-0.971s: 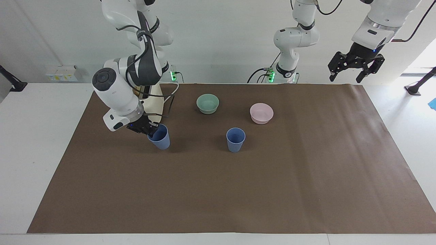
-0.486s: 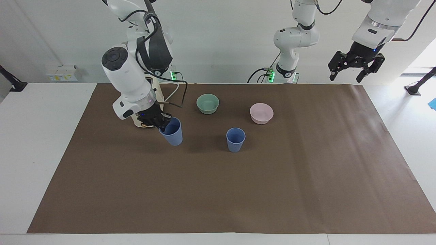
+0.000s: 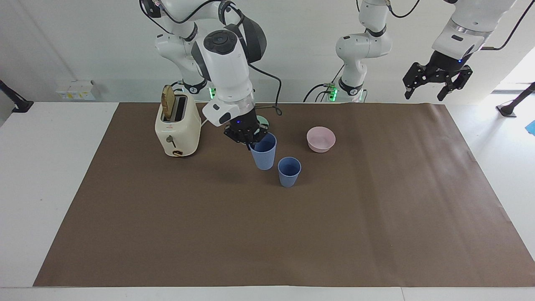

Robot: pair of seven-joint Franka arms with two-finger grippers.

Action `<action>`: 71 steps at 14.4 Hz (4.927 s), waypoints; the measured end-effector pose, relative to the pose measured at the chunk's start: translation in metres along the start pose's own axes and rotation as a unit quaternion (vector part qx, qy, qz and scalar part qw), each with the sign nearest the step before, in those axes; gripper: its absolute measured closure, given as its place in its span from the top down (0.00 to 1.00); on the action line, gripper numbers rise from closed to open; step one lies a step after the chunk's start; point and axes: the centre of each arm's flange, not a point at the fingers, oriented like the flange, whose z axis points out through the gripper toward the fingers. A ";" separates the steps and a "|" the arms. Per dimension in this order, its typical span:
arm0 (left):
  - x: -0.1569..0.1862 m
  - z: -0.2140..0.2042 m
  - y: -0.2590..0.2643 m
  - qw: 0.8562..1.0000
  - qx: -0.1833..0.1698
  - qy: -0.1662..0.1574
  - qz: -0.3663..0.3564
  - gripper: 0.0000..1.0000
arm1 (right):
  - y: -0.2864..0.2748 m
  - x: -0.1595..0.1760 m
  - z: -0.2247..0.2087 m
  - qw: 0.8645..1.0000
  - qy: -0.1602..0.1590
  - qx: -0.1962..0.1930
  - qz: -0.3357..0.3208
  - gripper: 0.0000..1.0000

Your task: Stack blue cups with both arms

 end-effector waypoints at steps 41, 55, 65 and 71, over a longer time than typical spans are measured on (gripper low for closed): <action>0.000 0.000 0.000 1.000 0.000 -0.001 0.000 1.00 | -0.041 -0.009 0.110 0.999 -0.031 -0.023 0.000 0.89; 0.000 0.000 0.000 1.000 0.000 -0.001 0.000 1.00 | 0.137 0.056 -0.036 0.989 -0.014 -0.101 -0.104 1.00; 0.000 0.000 0.000 1.000 0.000 -0.001 0.000 1.00 | 0.202 0.037 -0.120 0.986 -0.010 -0.120 -0.115 1.00; -0.001 0.000 0.000 1.000 0.000 -0.002 0.000 1.00 | 0.241 0.033 -0.133 0.993 -0.029 -0.092 -0.073 1.00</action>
